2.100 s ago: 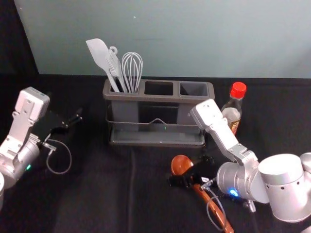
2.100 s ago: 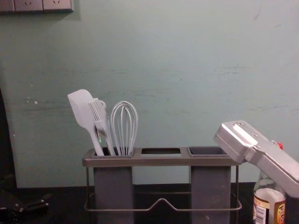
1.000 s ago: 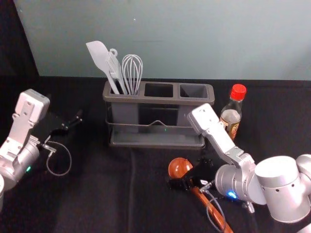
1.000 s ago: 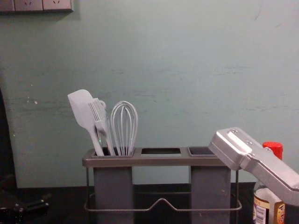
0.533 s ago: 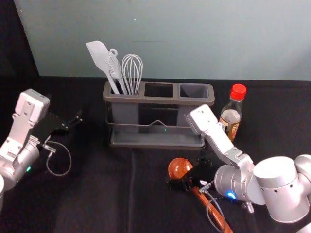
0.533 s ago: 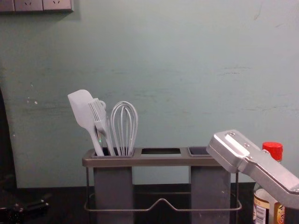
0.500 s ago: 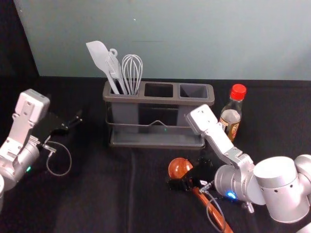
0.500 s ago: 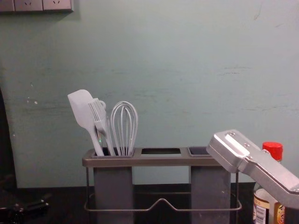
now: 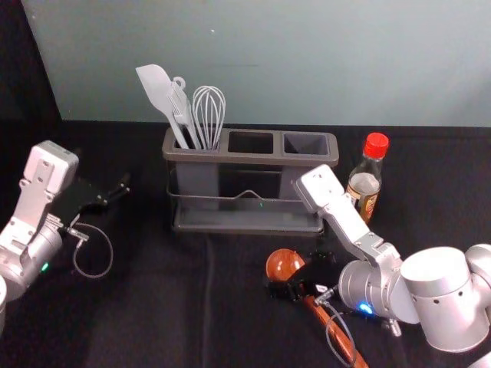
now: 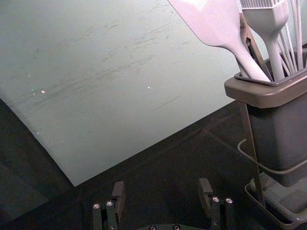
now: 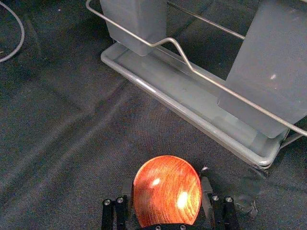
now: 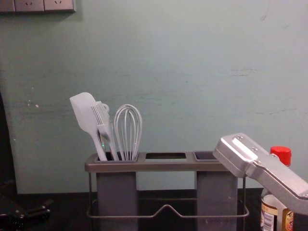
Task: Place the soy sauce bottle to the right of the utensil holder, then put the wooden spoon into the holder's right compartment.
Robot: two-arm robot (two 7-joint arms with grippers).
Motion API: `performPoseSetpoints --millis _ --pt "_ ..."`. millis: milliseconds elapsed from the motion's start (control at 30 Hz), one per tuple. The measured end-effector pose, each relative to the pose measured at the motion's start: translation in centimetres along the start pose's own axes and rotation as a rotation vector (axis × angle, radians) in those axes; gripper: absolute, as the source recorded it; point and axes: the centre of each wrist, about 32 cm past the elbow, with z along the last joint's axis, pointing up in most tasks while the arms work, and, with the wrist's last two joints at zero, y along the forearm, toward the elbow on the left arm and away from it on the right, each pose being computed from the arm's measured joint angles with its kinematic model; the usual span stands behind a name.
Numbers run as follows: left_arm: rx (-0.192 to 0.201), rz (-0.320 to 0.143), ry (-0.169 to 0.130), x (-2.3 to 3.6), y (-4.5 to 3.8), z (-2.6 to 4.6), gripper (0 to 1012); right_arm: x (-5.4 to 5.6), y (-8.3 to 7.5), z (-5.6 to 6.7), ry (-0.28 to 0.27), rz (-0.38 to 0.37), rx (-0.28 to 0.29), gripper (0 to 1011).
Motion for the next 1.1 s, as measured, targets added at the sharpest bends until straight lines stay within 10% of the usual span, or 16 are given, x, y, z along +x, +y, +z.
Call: performPoseSetpoints --millis 433,1100 --pt "0.0 0.0 0.0 0.0 0.0 0.01 1005 0.0 0.0 0.0 0.001 -0.001 0.001 839" --pt "0.0 0.0 0.0 0.0 0.0 0.0 1005 1.0 -6.1 -0.7 -0.143 0.055 0.576 839"
